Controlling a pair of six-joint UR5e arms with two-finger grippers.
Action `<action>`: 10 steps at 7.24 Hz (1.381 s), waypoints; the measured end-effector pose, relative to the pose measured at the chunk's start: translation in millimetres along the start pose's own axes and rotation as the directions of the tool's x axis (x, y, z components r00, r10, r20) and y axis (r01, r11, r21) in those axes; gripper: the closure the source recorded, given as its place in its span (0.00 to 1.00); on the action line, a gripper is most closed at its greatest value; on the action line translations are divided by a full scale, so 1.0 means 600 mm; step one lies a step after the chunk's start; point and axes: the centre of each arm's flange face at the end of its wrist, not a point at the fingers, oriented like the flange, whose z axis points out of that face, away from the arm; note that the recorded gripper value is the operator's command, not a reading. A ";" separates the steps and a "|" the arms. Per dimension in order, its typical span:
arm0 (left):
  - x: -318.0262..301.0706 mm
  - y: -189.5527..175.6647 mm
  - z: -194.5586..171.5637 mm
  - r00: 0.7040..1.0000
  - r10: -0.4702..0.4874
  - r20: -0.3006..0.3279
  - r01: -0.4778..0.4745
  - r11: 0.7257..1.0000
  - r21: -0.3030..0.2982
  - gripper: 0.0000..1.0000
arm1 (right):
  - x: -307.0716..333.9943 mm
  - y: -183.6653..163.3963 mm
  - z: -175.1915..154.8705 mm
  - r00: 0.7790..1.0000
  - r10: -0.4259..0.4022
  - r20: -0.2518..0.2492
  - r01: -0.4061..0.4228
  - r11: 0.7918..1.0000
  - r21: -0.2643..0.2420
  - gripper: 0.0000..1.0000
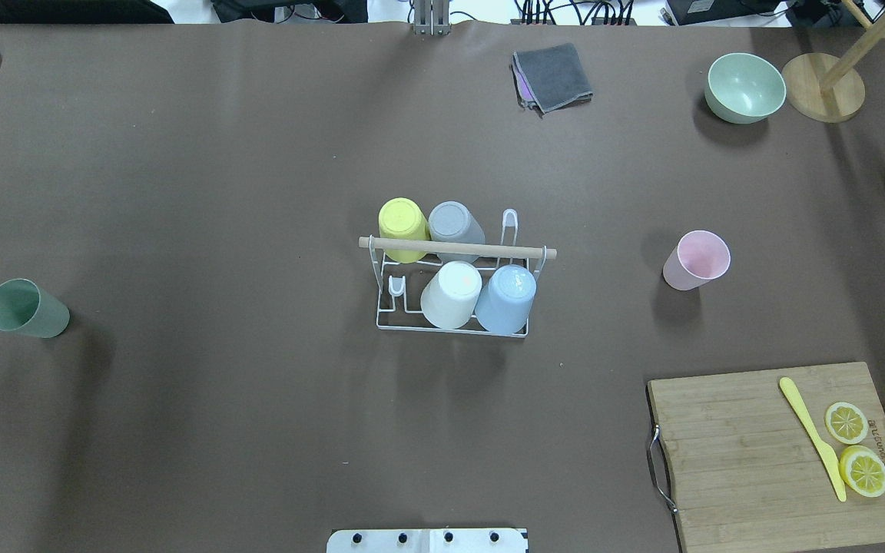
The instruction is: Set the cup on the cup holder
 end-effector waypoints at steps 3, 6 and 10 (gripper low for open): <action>0.000 -0.001 -0.002 1.000 0.002 0.000 -0.002 1.000 0.003 0.03 | 0.005 0.003 -0.003 1.000 0.010 0.000 -0.010 1.000 0.004 0.00; 0.001 -0.003 -0.003 1.000 0.003 0.000 -0.003 1.000 0.005 0.03 | 0.006 0.004 -0.002 1.000 0.013 0.000 -0.013 1.000 0.003 0.00; -0.005 0.004 -0.002 1.000 -0.003 0.009 0.003 1.000 0.005 0.03 | 0.007 0.005 0.000 1.000 0.018 0.009 -0.018 1.000 0.001 0.00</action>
